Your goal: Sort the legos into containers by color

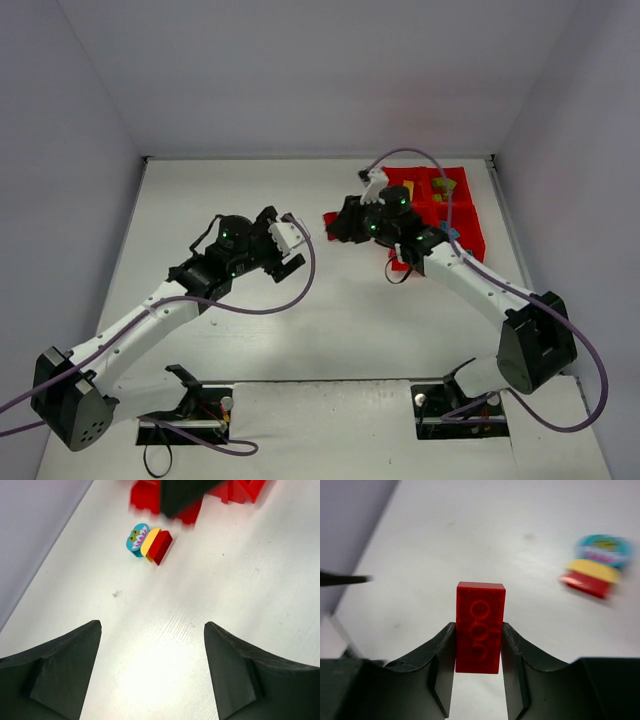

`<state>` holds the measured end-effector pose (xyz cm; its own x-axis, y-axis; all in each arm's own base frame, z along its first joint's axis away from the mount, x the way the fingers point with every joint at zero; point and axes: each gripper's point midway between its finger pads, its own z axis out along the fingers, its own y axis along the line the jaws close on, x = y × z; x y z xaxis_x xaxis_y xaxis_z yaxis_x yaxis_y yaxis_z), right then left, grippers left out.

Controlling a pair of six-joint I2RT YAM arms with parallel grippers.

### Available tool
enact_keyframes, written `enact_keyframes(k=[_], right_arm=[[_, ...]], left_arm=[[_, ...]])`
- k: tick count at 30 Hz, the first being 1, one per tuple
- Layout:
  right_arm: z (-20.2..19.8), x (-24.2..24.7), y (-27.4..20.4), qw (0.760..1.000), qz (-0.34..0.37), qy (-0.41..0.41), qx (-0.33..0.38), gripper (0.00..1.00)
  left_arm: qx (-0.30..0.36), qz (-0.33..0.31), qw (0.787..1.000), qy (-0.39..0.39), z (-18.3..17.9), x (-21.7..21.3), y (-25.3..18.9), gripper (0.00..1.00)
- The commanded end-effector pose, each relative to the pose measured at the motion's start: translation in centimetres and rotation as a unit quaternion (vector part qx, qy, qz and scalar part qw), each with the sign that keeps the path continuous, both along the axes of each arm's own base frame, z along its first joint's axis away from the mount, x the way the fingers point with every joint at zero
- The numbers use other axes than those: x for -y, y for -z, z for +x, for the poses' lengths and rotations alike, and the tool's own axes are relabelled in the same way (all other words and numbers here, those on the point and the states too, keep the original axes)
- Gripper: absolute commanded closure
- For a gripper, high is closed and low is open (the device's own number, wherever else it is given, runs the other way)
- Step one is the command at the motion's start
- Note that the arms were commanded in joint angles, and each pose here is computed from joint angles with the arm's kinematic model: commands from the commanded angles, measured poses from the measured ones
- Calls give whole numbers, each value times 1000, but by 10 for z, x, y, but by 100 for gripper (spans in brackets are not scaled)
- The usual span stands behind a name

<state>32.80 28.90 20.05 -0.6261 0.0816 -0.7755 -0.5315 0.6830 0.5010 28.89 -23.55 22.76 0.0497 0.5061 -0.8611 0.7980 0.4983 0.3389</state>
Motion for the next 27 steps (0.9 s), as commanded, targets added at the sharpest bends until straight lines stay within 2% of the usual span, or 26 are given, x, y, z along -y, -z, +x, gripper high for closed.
enact_keyframes(k=[1, 3, 7, 12, 18, 20, 24, 25, 27], right_arm=[[40, 81, -11, 985, -93, 130, 72, 100], [52, 117, -4, 967, -148, 190, 80, 100], [66, 167, 12, 938, -223, 253, 76, 99], [82, 212, 34, 916, -250, 312, 40, 92], [91, 236, 73, 896, -284, 341, -6, 73], [93, 238, 86, 894, -291, 339, -21, 63], [96, 234, 92, 898, -287, 332, -29, 45], [95, 234, 93, 899, -287, 331, -29, 42], [95, 233, 84, 901, -280, 332, -21, 36]], left_arm=[[34, -56, 996, -53, 20, -1, -47, 22], [32, -67, 994, -83, 26, -6, -48, 18], [13, -72, 990, -121, 35, -11, -46, 17], [-13, -75, 986, -152, 43, -12, -39, 17], [-64, -84, 981, -164, 49, -1, -26, 17], [-97, -91, 975, -176, 52, 5, -15, 17], [-173, -147, 940, -255, 71, 18, -10, 17], [-193, -168, 924, -283, 75, 19, -10, 17], [-209, -179, 912, -304, 80, 24, -7, 17]])
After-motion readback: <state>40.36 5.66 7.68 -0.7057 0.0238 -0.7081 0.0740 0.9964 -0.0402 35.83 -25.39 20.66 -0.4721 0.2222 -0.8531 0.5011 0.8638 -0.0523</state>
